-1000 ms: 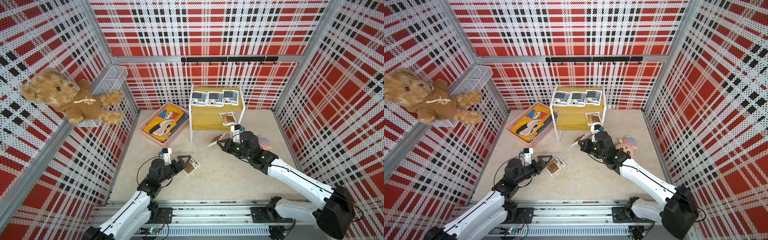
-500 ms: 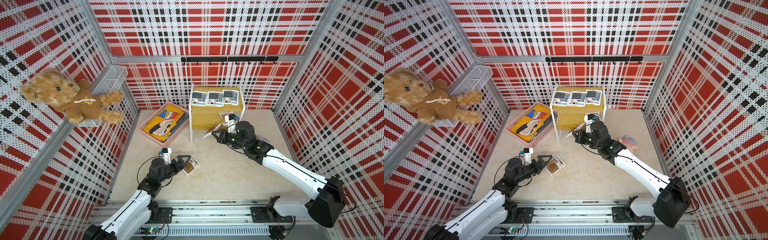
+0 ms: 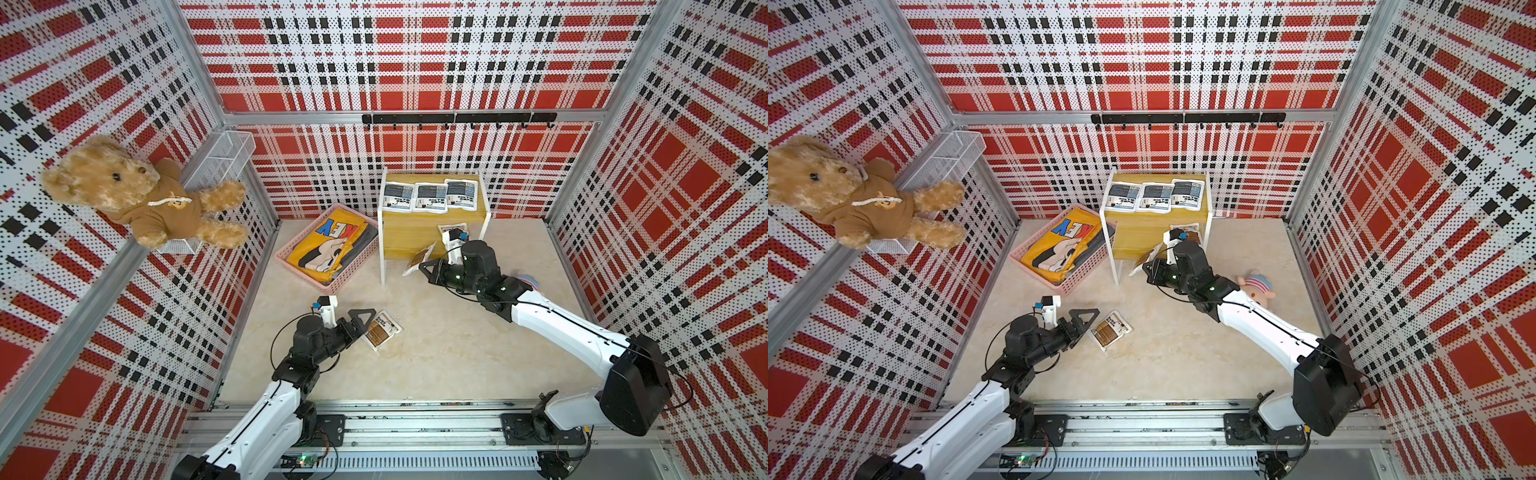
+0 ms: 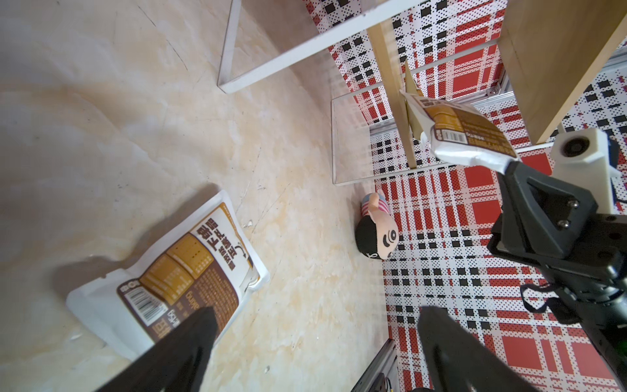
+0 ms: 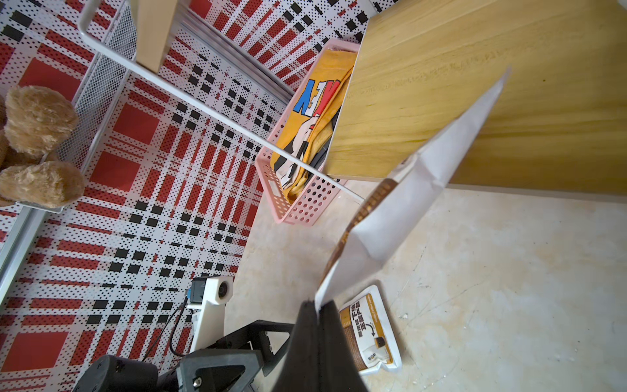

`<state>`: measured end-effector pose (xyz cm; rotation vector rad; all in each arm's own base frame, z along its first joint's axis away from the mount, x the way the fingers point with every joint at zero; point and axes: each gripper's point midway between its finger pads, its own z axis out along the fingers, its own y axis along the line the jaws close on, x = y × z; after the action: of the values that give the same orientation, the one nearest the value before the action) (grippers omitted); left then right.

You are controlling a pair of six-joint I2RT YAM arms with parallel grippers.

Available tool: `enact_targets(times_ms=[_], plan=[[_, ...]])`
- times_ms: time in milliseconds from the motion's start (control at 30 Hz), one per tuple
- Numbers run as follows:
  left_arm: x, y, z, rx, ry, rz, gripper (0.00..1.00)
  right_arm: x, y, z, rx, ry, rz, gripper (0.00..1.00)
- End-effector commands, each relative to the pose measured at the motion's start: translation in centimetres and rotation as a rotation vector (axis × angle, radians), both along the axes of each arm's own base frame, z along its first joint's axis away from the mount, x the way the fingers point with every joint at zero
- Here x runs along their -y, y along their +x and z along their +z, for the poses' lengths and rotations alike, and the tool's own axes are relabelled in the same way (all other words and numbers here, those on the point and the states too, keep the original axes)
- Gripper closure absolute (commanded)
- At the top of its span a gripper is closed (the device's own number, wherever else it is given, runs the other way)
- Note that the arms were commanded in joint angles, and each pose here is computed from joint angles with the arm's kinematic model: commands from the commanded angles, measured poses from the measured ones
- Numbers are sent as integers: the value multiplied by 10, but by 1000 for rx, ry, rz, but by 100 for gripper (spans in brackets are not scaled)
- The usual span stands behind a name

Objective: Place the bagged coffee beans on the shelf by color
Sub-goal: Pick up the bagged coffee beans at the center of the board, then place the bagged coffee beans on the shelf.

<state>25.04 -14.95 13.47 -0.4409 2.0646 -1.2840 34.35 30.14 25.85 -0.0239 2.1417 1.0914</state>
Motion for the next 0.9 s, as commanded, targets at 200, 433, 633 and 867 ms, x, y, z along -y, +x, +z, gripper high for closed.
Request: enact_targets(times_ms=[200,433,633,867], plan=[[1,-1,-5,9,3,-17,1,14,17,-4,-17,-16,-79,100],[2,-3,-10,-3,5,-23,1,29,24,-26,-70,-26,-145,100],[2,-4,-12,-7,5,-26,1,29,27,-38,-90,-42,-150,100],[3,-3,-12,-7,5,-34,1,31,33,-50,-114,-59,-160,100]])
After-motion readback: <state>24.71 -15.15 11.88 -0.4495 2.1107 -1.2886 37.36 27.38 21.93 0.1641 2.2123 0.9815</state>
